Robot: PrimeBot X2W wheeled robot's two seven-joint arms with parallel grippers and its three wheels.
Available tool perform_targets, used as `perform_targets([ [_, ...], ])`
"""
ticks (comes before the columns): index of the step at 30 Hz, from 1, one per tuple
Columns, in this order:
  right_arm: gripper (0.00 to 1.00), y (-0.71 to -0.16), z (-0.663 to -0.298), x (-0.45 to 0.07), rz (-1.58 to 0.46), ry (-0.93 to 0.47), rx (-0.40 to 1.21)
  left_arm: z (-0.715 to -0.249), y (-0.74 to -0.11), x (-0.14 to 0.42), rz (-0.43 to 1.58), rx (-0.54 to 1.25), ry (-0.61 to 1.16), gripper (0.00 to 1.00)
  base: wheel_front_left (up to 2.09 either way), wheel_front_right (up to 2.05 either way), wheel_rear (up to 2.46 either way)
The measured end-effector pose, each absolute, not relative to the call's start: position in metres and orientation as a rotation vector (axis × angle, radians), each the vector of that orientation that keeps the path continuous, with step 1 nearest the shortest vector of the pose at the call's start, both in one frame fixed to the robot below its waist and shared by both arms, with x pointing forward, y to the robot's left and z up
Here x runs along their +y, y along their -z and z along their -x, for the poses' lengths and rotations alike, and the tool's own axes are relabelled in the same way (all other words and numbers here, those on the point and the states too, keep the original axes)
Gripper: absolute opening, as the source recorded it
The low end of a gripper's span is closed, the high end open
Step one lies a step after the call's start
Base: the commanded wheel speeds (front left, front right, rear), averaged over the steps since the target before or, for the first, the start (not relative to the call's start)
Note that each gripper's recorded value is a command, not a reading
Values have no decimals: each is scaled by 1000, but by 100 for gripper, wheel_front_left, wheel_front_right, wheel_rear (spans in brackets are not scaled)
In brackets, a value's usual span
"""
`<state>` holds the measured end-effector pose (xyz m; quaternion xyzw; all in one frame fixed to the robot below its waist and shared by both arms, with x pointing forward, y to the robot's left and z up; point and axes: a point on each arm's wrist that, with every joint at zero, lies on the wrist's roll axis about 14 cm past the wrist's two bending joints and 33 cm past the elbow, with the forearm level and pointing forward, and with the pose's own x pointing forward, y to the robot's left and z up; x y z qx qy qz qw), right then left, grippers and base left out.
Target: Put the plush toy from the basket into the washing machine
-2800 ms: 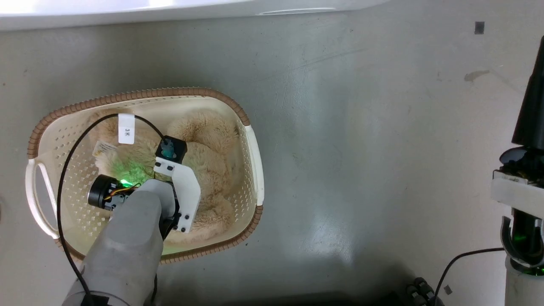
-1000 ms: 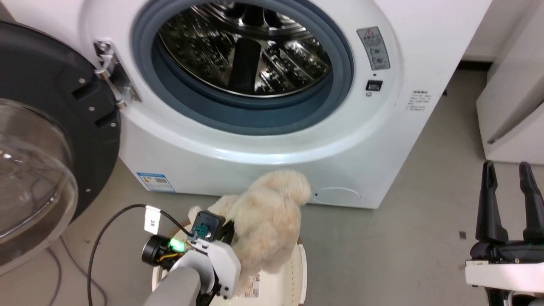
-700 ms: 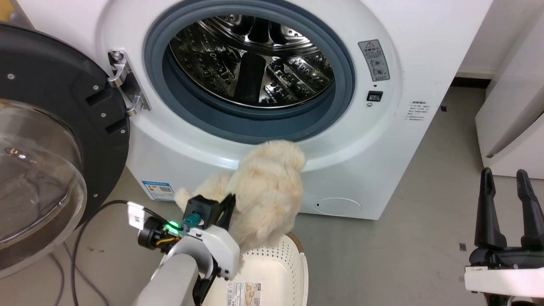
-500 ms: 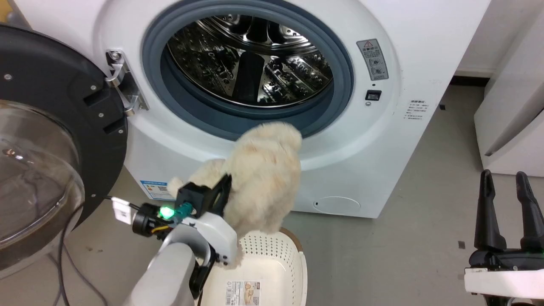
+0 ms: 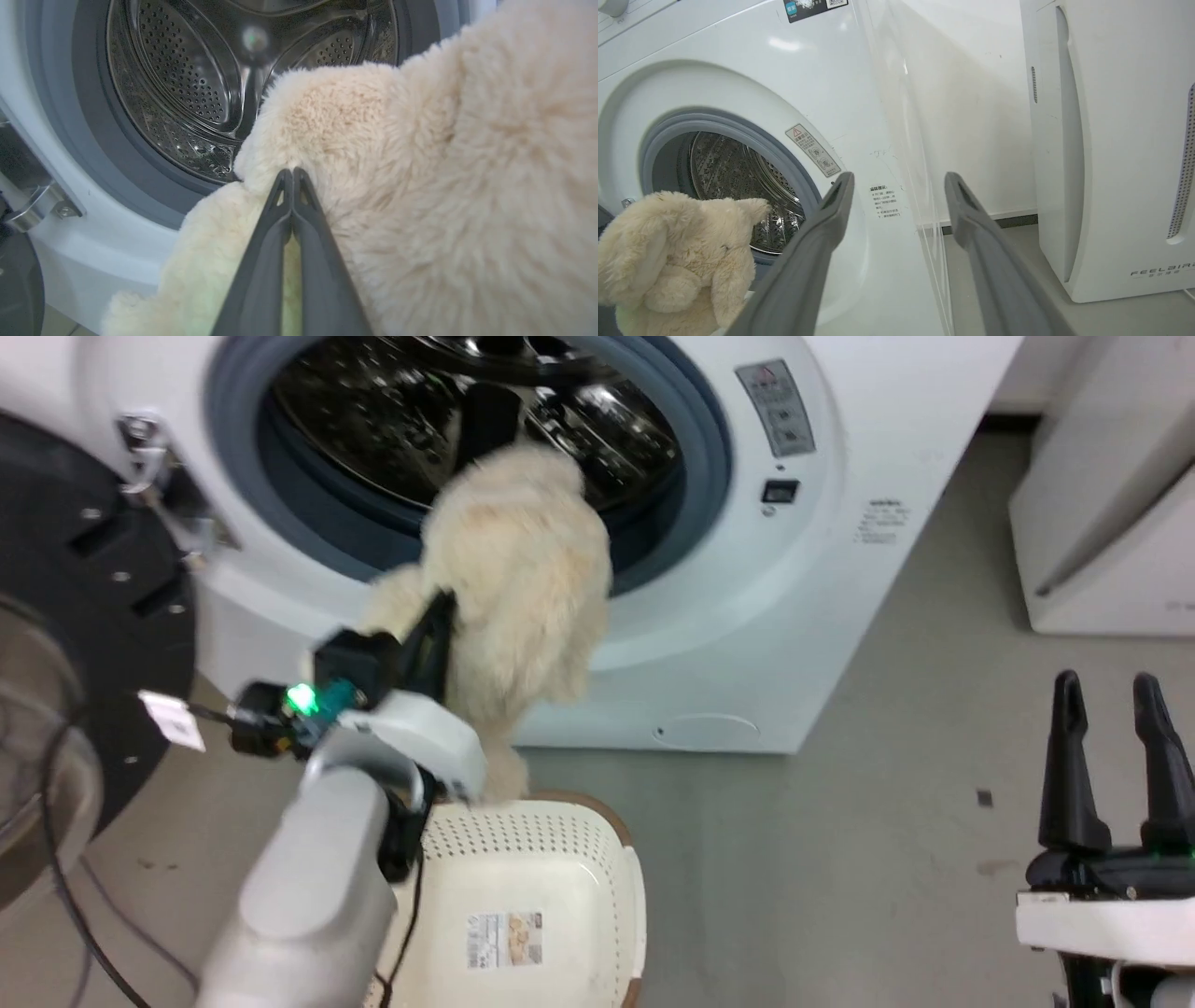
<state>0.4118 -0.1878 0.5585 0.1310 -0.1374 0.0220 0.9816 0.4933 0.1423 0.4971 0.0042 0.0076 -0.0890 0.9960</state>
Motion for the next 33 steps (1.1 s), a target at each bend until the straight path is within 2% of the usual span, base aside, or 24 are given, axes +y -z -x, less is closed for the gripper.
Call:
perform_targets([
  [20,100,-523,-458,-225,-245,58,-233,-650,-476,147,-39,-13,136,0,0,0,0],
  [33,100,-481,-463,-252,-209,137,-130,-746,-449,145,-31,-33,103,0,0,0,0],
])
